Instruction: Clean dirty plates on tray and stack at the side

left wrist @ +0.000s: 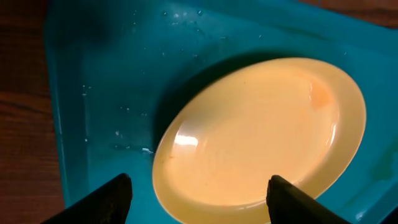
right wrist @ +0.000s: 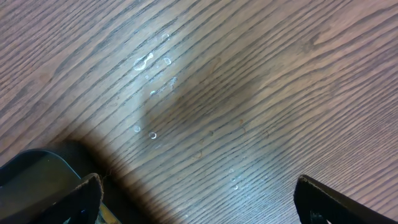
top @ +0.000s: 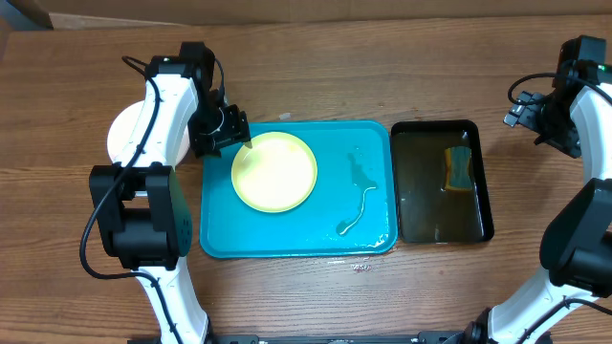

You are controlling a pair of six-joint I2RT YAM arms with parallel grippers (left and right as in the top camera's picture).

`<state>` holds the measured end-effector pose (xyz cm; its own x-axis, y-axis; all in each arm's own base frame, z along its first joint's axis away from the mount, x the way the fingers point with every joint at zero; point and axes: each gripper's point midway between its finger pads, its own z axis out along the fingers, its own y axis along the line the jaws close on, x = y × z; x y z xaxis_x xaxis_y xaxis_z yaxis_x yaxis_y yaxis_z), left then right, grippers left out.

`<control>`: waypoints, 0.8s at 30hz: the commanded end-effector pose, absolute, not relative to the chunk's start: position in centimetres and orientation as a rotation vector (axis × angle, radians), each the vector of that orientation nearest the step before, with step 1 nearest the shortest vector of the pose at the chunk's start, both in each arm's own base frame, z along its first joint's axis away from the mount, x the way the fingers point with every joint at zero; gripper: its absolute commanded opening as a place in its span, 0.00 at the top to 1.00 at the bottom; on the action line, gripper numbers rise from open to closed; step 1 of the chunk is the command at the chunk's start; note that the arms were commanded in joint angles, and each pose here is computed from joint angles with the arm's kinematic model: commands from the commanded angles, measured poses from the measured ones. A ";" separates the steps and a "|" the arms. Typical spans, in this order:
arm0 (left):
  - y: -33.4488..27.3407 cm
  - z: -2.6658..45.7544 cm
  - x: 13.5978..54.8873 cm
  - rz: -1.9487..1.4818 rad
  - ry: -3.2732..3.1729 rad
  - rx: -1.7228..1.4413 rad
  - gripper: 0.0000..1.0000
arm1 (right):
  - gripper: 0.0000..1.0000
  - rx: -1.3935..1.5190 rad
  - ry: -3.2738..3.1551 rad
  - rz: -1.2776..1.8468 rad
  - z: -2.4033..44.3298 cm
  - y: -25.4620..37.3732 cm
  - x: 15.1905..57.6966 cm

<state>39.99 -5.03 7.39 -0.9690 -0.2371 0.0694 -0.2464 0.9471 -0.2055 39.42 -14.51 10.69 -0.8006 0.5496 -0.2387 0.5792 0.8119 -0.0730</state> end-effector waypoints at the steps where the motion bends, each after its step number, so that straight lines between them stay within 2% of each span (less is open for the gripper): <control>1: -5.8 7.3 41.0 0.376 -3.096 0.345 0.27 | 0.00 0.879 2.747 -0.217 12.1 -14.8 39.8; 2: -5.8 7.3 41.2 0.378 -3.101 0.357 0.24 | 0.00 0.879 2.747 -0.217 12.1 -14.8 39.8; 3: -5.9 7.3 41.2 0.378 -3.098 0.375 0.00 | 0.00 0.879 2.747 -0.217 12.1 -14.8 39.8; 24: -5.9 7.3 41.3 0.379 -3.104 0.380 0.00 | 0.00 0.879 2.747 -0.217 12.1 -14.8 39.8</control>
<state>41.46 -5.21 7.45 -0.9692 -0.2459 0.0149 -0.2427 0.9428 -0.2283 39.42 -14.51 10.69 -0.8006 0.5496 -0.2385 0.5791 0.8120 -0.0727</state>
